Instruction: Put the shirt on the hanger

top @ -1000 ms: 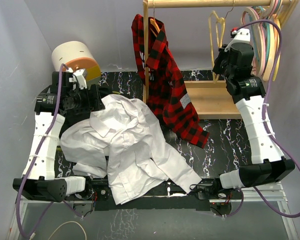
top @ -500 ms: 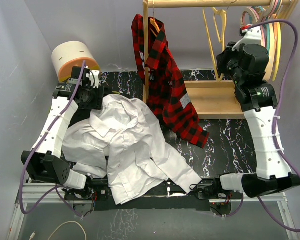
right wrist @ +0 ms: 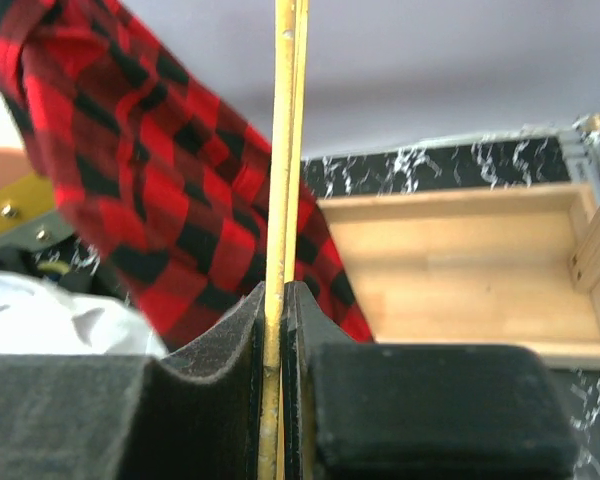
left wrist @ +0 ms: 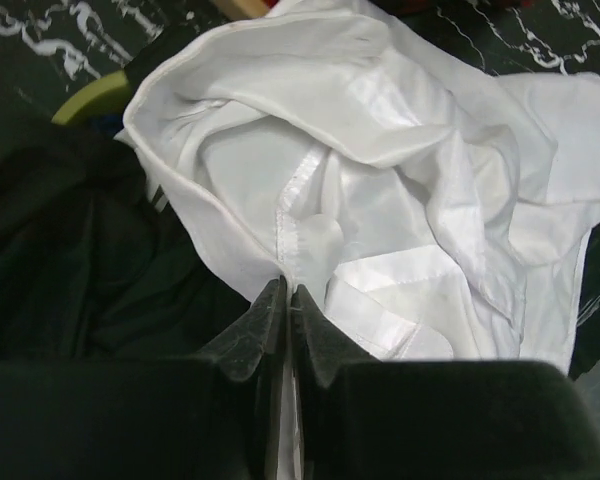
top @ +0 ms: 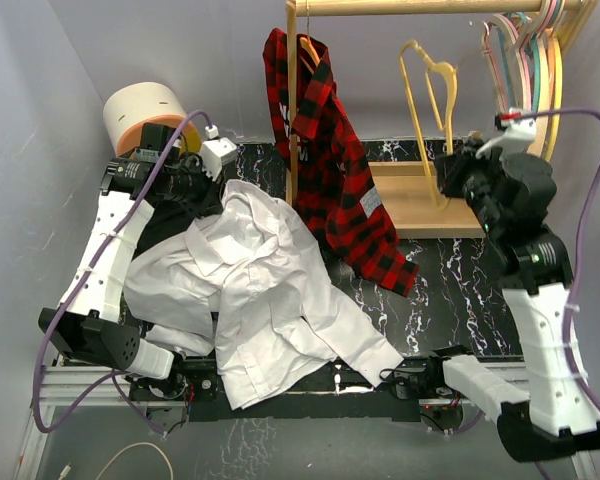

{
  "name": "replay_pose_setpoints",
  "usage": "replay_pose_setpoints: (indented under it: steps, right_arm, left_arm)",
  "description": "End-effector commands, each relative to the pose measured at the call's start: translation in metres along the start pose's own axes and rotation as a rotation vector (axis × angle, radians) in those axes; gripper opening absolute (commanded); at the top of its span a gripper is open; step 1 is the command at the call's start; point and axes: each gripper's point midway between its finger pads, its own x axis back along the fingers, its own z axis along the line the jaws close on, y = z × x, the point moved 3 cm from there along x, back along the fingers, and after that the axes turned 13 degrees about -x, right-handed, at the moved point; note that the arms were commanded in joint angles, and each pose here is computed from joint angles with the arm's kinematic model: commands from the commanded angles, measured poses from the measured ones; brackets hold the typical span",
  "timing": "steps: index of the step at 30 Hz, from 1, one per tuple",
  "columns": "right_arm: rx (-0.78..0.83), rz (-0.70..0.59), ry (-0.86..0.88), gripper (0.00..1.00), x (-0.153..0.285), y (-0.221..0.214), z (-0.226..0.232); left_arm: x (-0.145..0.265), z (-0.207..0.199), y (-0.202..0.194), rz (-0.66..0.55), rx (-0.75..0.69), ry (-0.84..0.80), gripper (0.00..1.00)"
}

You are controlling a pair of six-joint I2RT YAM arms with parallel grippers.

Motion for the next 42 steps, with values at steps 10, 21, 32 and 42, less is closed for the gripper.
replay_pose_setpoints:
  steps: [10,21,32,42]
  right_arm:
    - [-0.068,-0.055,0.294,0.08,0.164,-0.021,0.022]
    - [-0.113,0.304,0.577,0.08,0.179,-0.098,0.044]
    - [-0.067,0.418,0.683,0.08,0.144,-0.134,0.043]
    - [-0.108,0.371,0.634,0.08,0.117,-0.143,0.035]
  left_arm:
    - [-0.014,0.024,0.050,-0.031,-0.502,0.218,0.00]
    - [-0.023,0.063,0.078,-0.008,-0.333,0.412,0.91]
    - [0.084,0.024,0.081,-0.098,0.276,0.591,0.97]
    - [0.056,0.014,0.049,-0.060,0.556,0.469,0.97]
